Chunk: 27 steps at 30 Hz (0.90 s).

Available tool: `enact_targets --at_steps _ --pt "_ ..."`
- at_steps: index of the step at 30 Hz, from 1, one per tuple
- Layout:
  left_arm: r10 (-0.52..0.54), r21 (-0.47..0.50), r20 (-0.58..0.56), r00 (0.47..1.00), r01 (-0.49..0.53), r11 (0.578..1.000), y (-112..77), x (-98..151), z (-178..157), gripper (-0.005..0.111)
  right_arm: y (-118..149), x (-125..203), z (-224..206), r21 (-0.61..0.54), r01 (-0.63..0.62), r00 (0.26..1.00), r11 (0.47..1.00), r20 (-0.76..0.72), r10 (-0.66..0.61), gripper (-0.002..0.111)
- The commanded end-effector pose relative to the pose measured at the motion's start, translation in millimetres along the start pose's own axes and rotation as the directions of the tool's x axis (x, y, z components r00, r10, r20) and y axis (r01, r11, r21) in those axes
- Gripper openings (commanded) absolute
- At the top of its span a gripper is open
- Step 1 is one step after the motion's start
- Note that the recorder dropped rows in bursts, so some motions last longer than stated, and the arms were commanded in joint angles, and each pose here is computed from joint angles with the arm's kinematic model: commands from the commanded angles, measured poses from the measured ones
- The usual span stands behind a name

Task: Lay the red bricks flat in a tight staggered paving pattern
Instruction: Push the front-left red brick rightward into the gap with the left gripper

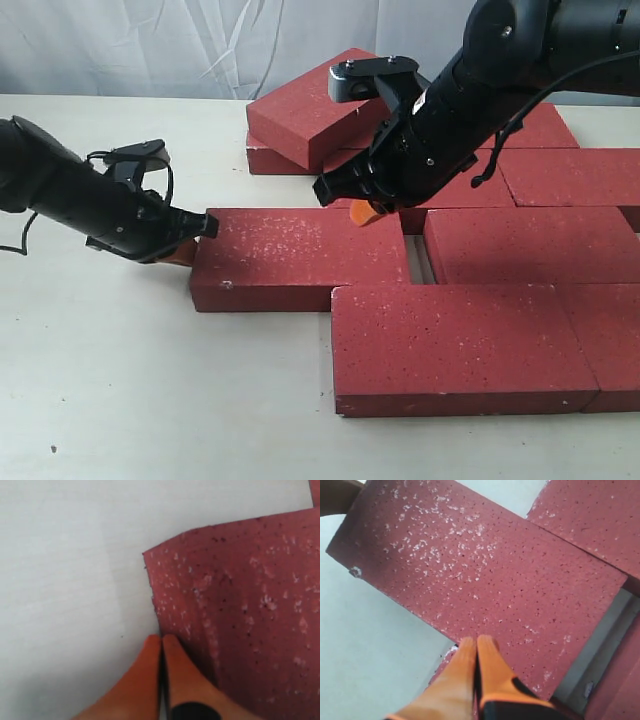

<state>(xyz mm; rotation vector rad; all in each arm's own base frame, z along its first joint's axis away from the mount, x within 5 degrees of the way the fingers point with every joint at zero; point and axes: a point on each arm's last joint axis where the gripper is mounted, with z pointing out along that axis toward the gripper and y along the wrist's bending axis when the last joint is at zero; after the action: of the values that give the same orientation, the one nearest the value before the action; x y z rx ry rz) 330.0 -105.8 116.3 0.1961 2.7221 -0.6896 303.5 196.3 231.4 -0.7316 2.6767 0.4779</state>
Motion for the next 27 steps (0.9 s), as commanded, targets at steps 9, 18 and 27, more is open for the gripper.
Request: enact_targets --at_steps 9,18,27 --pt "-0.013 0.095 0.024 1.0 0.01 0.995 -11.9 -7.6 -2.5 0.0 -1.1 -1.3 -3.4 0.005 0.002 1.0 1.0 0.019 -0.002 -0.001" --pt "0.001 0.098 0.016 1.0 -0.003 0.995 -14.6 -6.4 -1.3 0.0 -1.1 -1.3 -3.4 0.005 0.002 1.0 1.0 0.019 -0.002 -0.001" --pt "0.045 0.06 0.008 0.999 -0.046 0.997 -11.2 -5.4 -1.0 0.0 -1.1 -1.3 -3.4 0.005 0.002 1.0 1.0 0.019 -0.002 -0.001"
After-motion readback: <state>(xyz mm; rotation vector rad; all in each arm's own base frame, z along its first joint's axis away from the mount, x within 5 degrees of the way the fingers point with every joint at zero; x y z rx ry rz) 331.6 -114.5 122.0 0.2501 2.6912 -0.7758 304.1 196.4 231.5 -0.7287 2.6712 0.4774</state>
